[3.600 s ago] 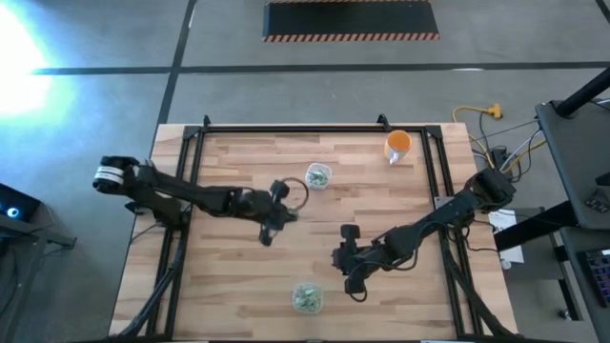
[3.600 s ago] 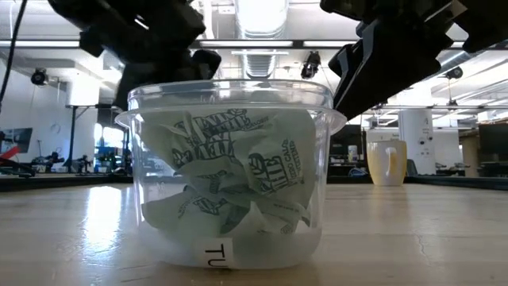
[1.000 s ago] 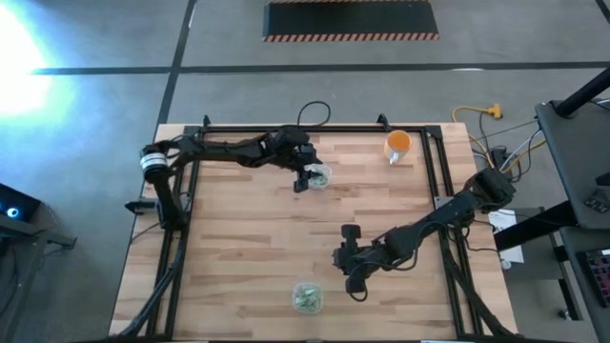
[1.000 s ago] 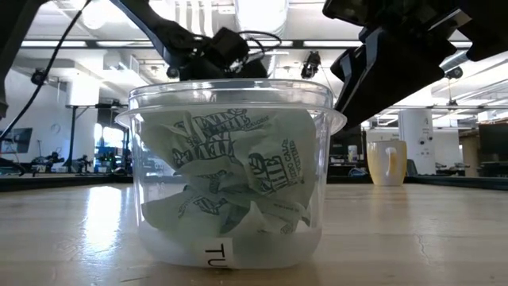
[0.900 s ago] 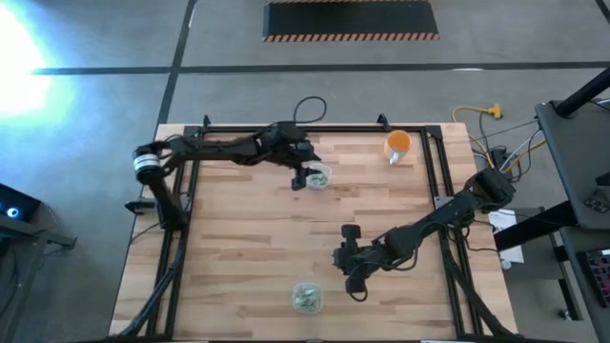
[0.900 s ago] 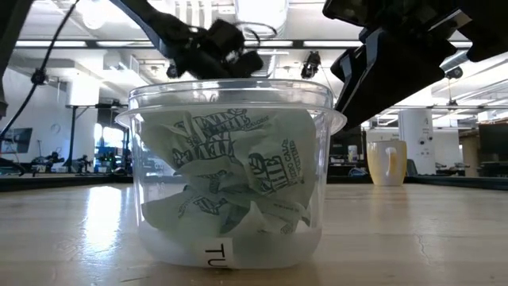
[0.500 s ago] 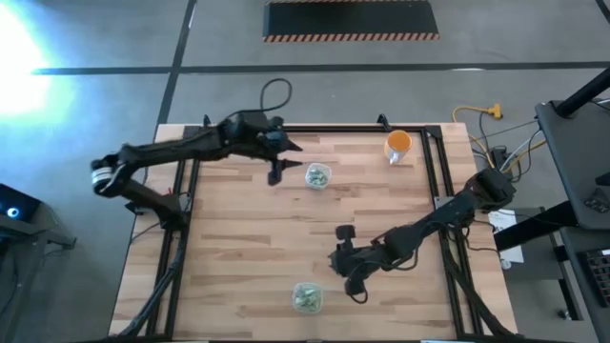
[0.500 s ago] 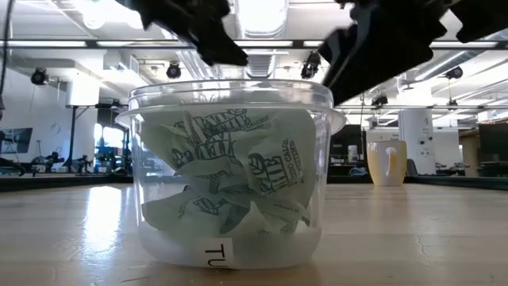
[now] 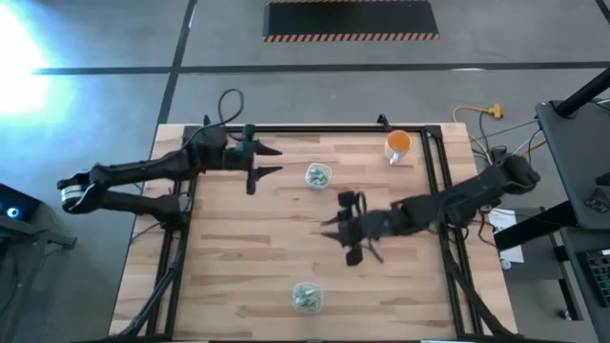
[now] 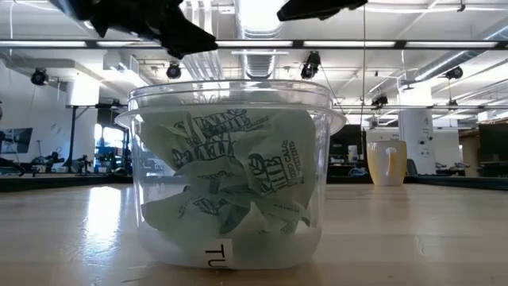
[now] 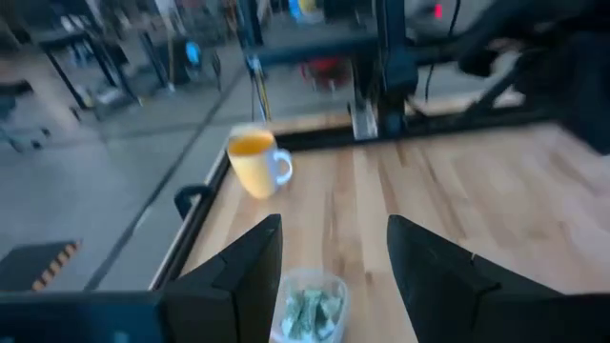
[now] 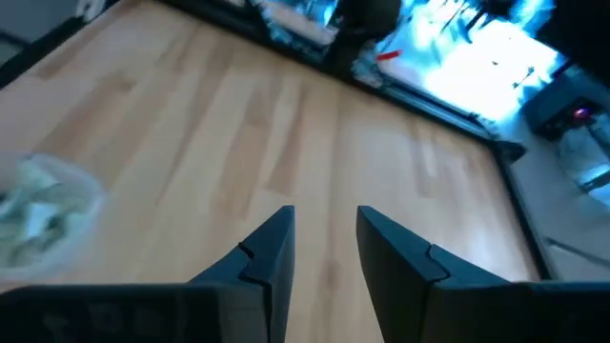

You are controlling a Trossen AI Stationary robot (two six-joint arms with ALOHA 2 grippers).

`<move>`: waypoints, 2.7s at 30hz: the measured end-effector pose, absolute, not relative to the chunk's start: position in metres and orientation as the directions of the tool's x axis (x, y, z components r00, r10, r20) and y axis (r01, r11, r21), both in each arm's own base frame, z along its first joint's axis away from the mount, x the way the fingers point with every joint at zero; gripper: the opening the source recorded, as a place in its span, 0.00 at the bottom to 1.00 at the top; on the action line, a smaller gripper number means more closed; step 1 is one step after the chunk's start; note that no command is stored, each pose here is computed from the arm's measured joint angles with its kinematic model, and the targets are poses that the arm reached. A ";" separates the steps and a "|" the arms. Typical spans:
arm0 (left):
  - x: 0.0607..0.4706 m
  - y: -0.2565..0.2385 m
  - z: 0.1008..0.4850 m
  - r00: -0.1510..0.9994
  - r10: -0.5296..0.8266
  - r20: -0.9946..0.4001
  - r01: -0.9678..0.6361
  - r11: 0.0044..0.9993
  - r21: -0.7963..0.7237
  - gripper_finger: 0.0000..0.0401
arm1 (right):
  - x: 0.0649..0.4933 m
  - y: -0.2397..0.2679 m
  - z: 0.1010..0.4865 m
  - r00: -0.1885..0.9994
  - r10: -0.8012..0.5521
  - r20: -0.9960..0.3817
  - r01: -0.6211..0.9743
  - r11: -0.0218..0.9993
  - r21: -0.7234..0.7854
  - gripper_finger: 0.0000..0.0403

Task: Pick and place items into bin
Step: Return to Home Position

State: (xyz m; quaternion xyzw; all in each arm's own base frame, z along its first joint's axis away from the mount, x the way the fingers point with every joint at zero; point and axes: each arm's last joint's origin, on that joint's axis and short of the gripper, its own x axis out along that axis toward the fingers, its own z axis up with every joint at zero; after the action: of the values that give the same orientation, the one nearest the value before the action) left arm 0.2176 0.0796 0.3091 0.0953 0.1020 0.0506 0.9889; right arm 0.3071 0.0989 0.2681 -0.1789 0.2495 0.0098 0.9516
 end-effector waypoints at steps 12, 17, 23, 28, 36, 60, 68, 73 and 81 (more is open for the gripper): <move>0.188 0.068 0.263 0.991 0.126 -0.040 -0.117 0.978 0.175 0.43 | 0.244 0.030 0.268 0.968 -0.066 -0.242 -0.001 0.964 -0.267 0.26; 0.179 0.064 0.255 0.990 0.122 0.065 -0.132 0.975 0.177 0.43 | 0.208 0.018 0.255 0.986 -0.089 -0.139 0.054 0.970 -0.235 0.26; 0.167 0.058 0.237 0.992 0.108 0.068 -0.116 0.986 0.117 0.43 | 0.172 0.012 0.244 0.995 -0.095 -0.008 0.091 0.975 -0.204 0.26; 0.154 0.052 0.226 0.995 0.064 0.076 -0.070 0.995 0.075 0.43 | 0.150 0.009 0.232 0.993 -0.108 0.044 0.115 0.977 -0.182 0.26; 0.130 0.042 0.226 0.985 0.053 0.162 -0.063 0.996 0.059 0.43 | 0.126 0.001 0.214 0.985 -0.156 0.072 0.165 0.977 -0.133 0.26; 0.086 0.023 0.216 0.988 0.016 0.153 -0.027 0.997 0.070 0.43 | 0.103 0.005 0.202 0.994 0.029 0.106 -0.019 0.995 -0.095 0.26; 0.091 0.026 0.193 0.962 0.049 0.270 -0.046 0.999 -0.016 0.43 | 0.106 0.005 0.187 0.985 0.049 0.166 -0.041 0.998 -0.051 0.26; 0.091 0.026 0.193 0.963 0.050 0.265 -0.043 0.999 -0.031 0.43 | 0.105 0.006 0.189 0.979 0.051 0.195 -0.041 0.998 -0.057 0.26; 0.095 0.024 0.190 0.970 0.056 0.236 -0.045 0.998 -0.052 0.43 | 0.109 0.009 0.184 0.984 0.077 0.161 -0.078 0.997 0.001 0.26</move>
State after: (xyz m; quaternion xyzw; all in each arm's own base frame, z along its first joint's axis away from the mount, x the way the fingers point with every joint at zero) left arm 0.0948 0.0244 0.1900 -0.0232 -0.1197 0.0255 0.9922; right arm 0.1094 0.0087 0.1840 0.0038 -0.0806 0.0387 0.9960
